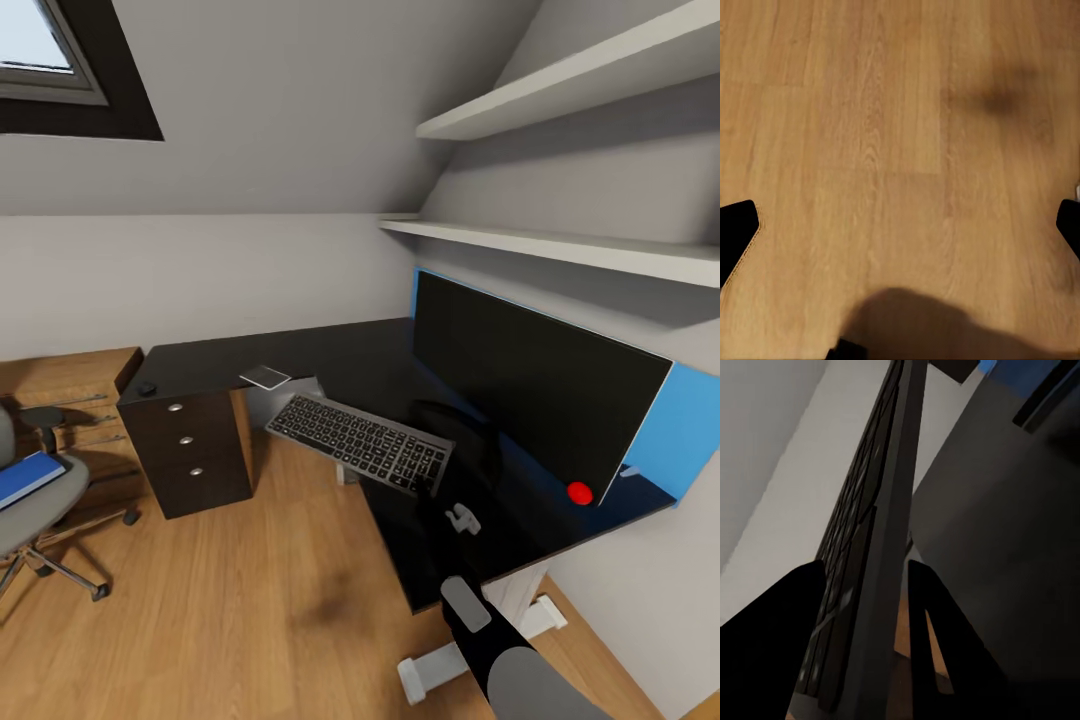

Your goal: In the bedroom, organize the workspace by keeping the computer under the desk, ensuring the monitor is on the desk, placing the keyboard on the desk next to the monitor, placing the mouse on the desk next to the keyboard, moving the folder from the swivel chair onto the desk next to the mouse, stacking the notebook on top of the folder with the pen on top of the notebook, and positioning the swivel chair next to the desk.

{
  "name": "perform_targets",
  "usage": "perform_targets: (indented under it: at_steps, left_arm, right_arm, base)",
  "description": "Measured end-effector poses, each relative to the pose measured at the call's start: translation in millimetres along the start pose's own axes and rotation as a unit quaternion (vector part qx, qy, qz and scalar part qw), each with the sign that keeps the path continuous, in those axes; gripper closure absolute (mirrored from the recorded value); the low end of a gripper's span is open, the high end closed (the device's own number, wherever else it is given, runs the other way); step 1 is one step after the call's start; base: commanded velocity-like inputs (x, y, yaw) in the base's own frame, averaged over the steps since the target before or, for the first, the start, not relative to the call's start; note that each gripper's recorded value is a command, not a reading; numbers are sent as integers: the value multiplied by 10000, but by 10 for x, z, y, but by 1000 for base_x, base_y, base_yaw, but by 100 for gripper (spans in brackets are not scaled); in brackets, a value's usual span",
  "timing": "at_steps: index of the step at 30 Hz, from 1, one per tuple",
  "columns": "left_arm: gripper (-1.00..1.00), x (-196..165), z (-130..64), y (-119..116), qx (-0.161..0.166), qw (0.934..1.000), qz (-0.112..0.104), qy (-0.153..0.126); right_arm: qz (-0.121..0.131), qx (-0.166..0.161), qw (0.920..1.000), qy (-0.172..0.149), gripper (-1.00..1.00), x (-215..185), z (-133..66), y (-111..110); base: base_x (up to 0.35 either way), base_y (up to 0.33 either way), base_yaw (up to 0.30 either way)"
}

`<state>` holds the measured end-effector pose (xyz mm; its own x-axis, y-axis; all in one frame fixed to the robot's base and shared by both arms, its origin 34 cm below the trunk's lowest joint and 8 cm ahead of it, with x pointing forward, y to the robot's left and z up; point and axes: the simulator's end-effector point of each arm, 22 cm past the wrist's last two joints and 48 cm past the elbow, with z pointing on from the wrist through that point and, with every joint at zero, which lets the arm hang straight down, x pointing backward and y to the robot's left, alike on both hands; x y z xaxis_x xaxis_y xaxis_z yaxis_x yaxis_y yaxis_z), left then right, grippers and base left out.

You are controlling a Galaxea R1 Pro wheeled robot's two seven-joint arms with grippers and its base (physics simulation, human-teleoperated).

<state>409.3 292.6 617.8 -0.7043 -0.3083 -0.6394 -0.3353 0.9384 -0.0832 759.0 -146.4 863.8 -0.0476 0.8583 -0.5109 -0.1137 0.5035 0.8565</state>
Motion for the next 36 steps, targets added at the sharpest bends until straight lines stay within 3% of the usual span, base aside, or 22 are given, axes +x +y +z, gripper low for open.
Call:
perform_targets:
  at_steps: [7, 15, 36]
  left_arm:
    - [-100, -2, 1, 3, -1, 10000, 8, -2]
    - [-100, -1, 1, 2, -1, 10000, 9, -1]
    - [-100, -1, 1, 3, -1, 10000, 11, -1]
  right_arm:
    - [-20, 166, 9998, -65, 100, -25, -10, -79]
    - [-76, 360, 9984, -432, 100, -187, -22, -162]
    - [-36, 439, 9981, -430, 100, -185, -25, -197]
  base:
    - [0, 247, 0]
    - [0, 100, 0]
    - [0, 1, -70]
